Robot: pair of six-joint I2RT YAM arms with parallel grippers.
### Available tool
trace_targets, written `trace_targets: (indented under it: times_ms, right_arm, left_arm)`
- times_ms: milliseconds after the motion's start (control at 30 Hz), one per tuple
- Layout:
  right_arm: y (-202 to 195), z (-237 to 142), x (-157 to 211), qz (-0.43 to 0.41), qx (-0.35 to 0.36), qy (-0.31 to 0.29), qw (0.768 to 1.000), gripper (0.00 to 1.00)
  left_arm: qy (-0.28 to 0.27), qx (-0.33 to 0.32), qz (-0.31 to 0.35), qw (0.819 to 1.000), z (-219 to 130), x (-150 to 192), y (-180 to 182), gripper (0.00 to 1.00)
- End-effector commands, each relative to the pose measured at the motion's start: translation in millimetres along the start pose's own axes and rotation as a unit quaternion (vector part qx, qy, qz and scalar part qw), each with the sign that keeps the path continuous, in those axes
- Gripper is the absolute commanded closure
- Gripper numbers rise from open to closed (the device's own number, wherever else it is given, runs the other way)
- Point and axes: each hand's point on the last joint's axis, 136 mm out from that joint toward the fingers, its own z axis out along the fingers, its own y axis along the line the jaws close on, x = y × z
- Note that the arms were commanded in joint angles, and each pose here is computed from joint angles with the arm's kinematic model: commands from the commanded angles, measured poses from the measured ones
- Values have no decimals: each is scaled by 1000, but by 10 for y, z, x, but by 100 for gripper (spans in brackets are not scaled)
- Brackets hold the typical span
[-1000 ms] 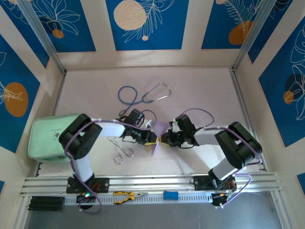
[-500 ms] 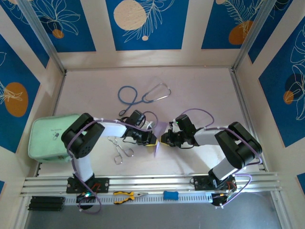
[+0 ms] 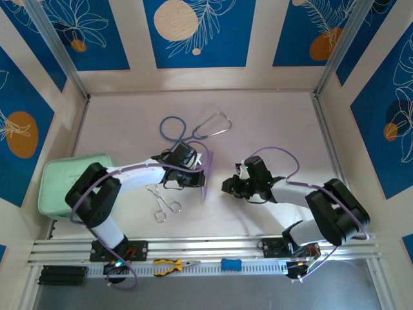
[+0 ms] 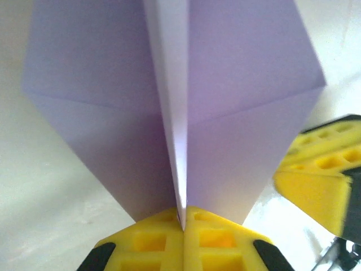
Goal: Fold a paper plane with a square sheet of paper (pick it up from the middle)
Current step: Turn over a paper plane at the center of the table.
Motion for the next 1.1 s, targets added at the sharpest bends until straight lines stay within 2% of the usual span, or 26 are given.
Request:
trace_targets:
  times_ms: [0,167,400,800,1067]
  right_arm:
    - [-29,-51,16,9,6,-5,1000,75]
    - [93,-11,21,0,-9,6,1000,73]
    - [230,90,27,-8,-26,19,999,69]
    - [196,128,33,-5,-19,21,1000,69]
    - [185,159,37,-2,-18,26,1000,69]
  left_arm:
    - [4,-116,15,993,-132,34,323,100]
    - [16,-167,25,985,-151,37,397,100]
    - [38,-165,29,985,-41,117,371,100]
    - [61,-160,30,985,73,184,341,90]
    - [47,-170,34,984,-1,142,336,93]
